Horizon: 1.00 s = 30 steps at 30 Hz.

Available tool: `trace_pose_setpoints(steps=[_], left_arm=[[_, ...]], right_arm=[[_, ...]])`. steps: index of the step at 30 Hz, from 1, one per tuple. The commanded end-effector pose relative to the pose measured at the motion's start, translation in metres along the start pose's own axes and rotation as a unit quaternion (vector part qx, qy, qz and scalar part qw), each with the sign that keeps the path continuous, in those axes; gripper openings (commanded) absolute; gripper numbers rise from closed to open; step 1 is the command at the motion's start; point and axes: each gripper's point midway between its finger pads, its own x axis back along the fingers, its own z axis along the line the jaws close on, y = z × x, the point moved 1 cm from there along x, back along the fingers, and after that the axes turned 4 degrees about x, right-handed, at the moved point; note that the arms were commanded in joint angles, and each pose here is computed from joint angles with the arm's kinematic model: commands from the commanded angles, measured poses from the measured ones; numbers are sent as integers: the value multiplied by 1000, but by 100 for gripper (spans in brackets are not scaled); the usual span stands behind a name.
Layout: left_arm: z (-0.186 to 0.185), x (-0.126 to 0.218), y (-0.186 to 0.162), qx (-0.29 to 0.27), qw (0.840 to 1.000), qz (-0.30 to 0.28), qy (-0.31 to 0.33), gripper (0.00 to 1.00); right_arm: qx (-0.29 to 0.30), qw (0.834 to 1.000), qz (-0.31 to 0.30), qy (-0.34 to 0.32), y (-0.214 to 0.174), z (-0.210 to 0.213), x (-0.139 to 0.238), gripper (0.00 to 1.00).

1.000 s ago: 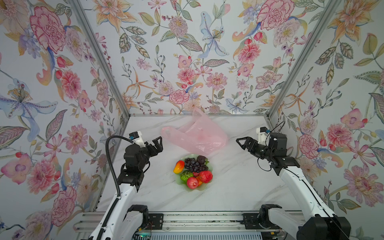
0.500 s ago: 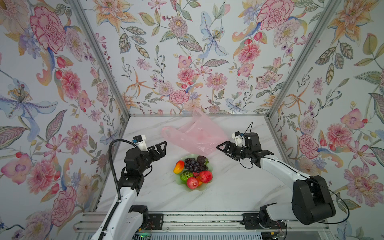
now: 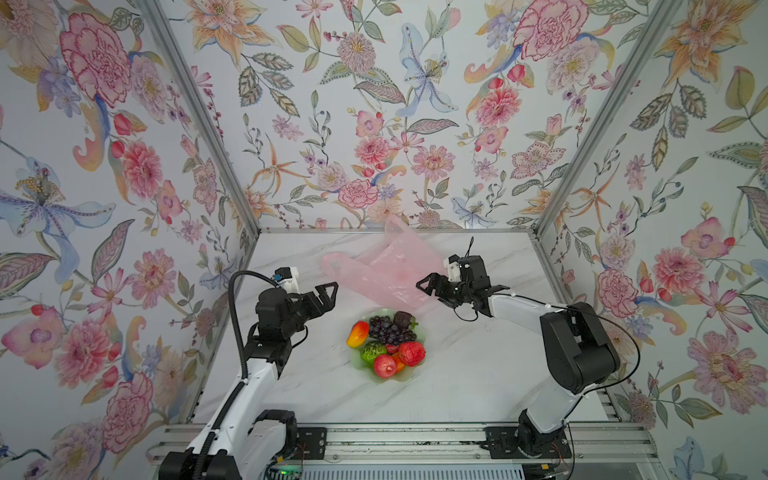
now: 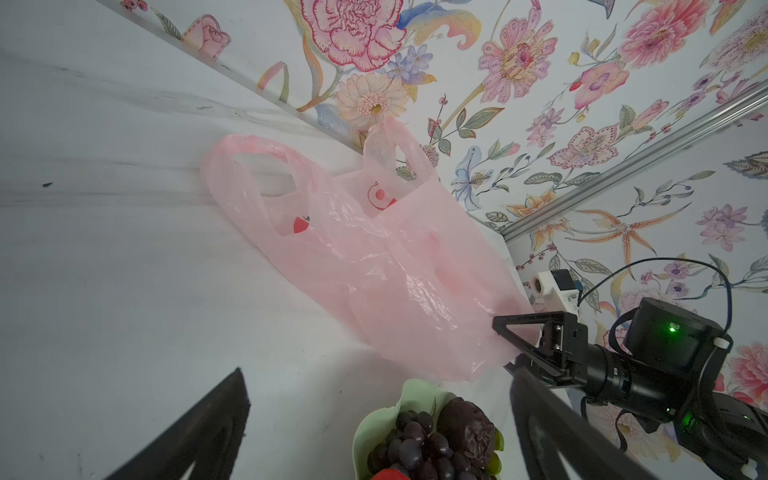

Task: Place the fruits into the plastic bag
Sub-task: 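Raise both arms and move the right gripper toward the pink bag, then grasp the pink bag's edge with the right gripper and lift it up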

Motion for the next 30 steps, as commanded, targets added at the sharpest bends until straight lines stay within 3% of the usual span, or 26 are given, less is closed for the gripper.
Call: trace_pose_setpoints(steps=[1,8,13,17,20,21,23,25,27,30], left_arm=[[-5,3,7,-6,1000,-10,-11,99],[11,2,6,23,999,-11,23,99],[2,-4,7,61,998,-16,-13,99],[-9,-4,9,82,995,-16,-51,99],[-18,-3,13,92,993,-23,-78,99],[-22,-1,15,94,991,-29,-87,99],[-27,4,19,95,989,-44,-102,99],[-33,11,24,97,986,-64,-122,99],[-38,15,26,106,982,-74,-141,99],[-48,20,28,130,972,-78,-180,99]], right_arm=[[5,997,-73,-5,31,8,-5,77],[55,989,-136,2,66,33,13,34],[130,981,-140,-18,86,56,32,0],[232,958,-167,-35,98,83,62,0],[348,909,-213,-81,100,107,91,0],[394,884,-235,-90,97,117,102,0],[486,822,-284,-87,85,136,120,0],[569,742,-347,-69,68,157,144,0],[625,681,-375,-64,54,171,161,0],[664,642,-382,-28,39,187,182,0]])
